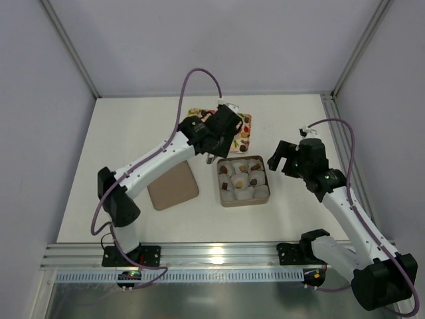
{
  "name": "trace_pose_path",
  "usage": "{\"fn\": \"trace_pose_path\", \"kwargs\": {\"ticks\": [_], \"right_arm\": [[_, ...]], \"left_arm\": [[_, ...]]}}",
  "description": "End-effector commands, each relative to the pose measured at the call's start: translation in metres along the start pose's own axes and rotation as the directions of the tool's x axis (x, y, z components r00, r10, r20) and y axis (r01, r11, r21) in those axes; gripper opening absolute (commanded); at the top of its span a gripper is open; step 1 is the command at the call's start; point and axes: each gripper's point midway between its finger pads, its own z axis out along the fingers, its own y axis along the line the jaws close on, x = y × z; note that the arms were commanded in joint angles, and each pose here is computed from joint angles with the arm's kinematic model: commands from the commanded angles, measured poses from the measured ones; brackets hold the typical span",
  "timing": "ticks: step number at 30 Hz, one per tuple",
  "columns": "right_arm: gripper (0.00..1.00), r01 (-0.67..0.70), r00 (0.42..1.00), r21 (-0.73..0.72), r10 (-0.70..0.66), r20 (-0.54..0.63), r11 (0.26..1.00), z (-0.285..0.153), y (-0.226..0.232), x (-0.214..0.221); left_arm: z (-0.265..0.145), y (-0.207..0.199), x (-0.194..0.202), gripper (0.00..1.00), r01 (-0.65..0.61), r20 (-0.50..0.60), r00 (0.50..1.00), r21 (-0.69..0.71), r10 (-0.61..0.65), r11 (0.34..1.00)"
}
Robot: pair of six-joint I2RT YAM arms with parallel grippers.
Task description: Pack the chocolate
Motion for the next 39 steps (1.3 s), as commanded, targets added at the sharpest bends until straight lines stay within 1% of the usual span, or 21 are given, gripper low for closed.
{"fn": "trace_pose_path", "kwargs": {"ticks": [1, 2, 4, 5, 7, 8, 10, 11, 15, 23, 39], "right_arm": [[0.99, 0.012, 0.998, -0.028, -0.01, 0.06, 1.0, 0.0, 0.01, -0.022], [0.99, 0.015, 0.999, -0.058, -0.012, 0.045, 0.998, 0.001, 0.015, -0.02], [0.99, 0.018, 0.999, -0.06, -0.016, 0.034, 0.998, 0.004, 0.016, -0.019], [0.99, 0.021, 0.999, -0.063, -0.019, 0.031, 0.998, 0.007, 0.017, -0.02], [0.99, 0.022, 1.0, -0.066, -0.02, 0.023, 0.998, 0.01, 0.018, -0.019], [0.99, 0.022, 0.999, -0.067, -0.021, 0.024, 0.998, 0.011, 0.018, -0.02], [0.99, 0.025, 1.0, -0.069, -0.024, 0.011, 0.997, 0.015, 0.019, -0.018], [0.99, 0.026, 1.0, -0.068, -0.025, 0.012, 0.997, 0.016, 0.019, -0.019], [0.99, 0.032, 0.999, -0.066, -0.032, 0.001, 0.997, 0.021, 0.019, -0.018], [0.99, 0.032, 0.999, -0.067, -0.033, -0.006, 0.997, 0.027, 0.019, -0.019], [0.99, 0.026, 1.0, -0.063, -0.027, -0.014, 0.998, 0.03, 0.017, -0.016]], "left_arm": [[0.003, 0.05, -0.026, 0.47, 0.076, 0.04, 0.997, -0.097, -0.072, 0.992], [0.012, 0.066, -0.031, 0.47, 0.098, 0.044, 0.995, -0.123, -0.093, 0.988], [0.023, 0.079, -0.036, 0.48, 0.103, 0.04, 0.994, -0.146, -0.098, 0.984], [0.035, 0.088, -0.041, 0.49, 0.121, 0.045, 0.992, -0.159, -0.115, 0.98], [0.046, 0.097, -0.047, 0.5, 0.132, 0.048, 0.991, -0.171, -0.126, 0.976], [0.061, 0.099, -0.043, 0.5, 0.125, 0.02, 0.992, -0.181, -0.124, 0.975], [0.072, 0.109, -0.05, 0.5, 0.146, 0.022, 0.989, -0.186, -0.144, 0.972], [0.083, 0.11, -0.048, 0.5, 0.142, 0.003, 0.99, -0.192, -0.144, 0.971], [0.098, 0.117, -0.054, 0.5, 0.165, -0.004, 0.986, -0.187, -0.169, 0.968], [0.112, 0.119, -0.05, 0.49, 0.173, -0.03, 0.983, -0.166, -0.18, 0.971], [0.127, 0.114, -0.036, 0.42, 0.166, -0.08, 0.981, -0.145, -0.179, 0.975]]}}
